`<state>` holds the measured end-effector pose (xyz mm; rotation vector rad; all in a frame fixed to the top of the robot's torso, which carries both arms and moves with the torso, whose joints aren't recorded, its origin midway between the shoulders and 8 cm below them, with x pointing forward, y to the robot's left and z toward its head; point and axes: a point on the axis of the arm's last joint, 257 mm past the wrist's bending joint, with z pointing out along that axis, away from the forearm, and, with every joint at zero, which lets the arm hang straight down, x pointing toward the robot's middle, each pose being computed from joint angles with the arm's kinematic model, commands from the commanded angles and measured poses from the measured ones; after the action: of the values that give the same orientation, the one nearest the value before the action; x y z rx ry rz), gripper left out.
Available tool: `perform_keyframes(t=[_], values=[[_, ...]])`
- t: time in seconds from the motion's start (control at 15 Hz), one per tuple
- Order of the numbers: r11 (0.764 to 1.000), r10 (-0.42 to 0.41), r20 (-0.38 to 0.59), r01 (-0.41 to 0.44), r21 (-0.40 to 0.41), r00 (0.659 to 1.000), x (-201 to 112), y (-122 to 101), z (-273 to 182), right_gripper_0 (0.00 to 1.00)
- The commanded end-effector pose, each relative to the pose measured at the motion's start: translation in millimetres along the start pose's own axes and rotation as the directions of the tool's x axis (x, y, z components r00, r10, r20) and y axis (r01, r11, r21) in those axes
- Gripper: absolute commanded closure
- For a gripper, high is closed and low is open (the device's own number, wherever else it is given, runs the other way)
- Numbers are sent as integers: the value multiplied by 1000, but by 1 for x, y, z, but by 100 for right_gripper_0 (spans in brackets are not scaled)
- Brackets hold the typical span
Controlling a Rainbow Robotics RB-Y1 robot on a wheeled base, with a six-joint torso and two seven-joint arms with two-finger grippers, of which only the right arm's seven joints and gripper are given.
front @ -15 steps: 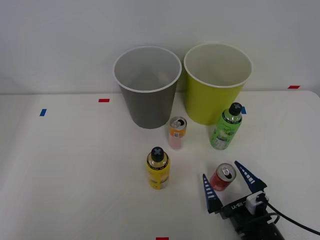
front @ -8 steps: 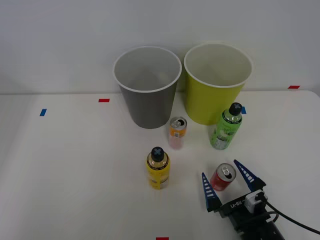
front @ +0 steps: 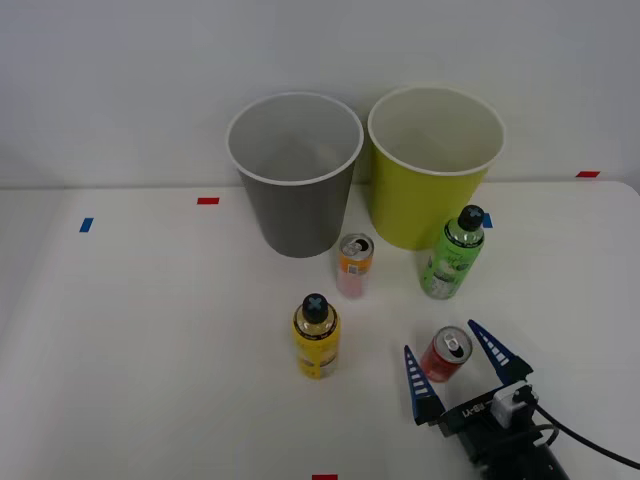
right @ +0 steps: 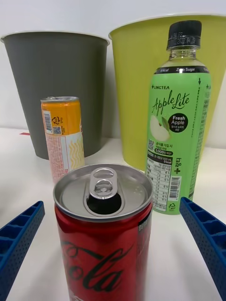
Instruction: Put cans in the gray bin, plastic bottles in the light green bin
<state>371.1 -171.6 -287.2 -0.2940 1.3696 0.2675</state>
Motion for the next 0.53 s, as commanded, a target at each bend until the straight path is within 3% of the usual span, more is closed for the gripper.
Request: perform_keyframes(t=[0.07,0.2,0.33,0.4,0.53], values=[[1000,10,2,-10,5,1000,0,1,-1,0],[1000,-11,4,11,-5,1000,-1,1,0,5],[999,-35,9,35,-14,999,-3,1,2,78],[999,-39,15,39,-14,999,-5,0,5,100],[999,-45,20,45,-15,999,-7,1,6,100]])
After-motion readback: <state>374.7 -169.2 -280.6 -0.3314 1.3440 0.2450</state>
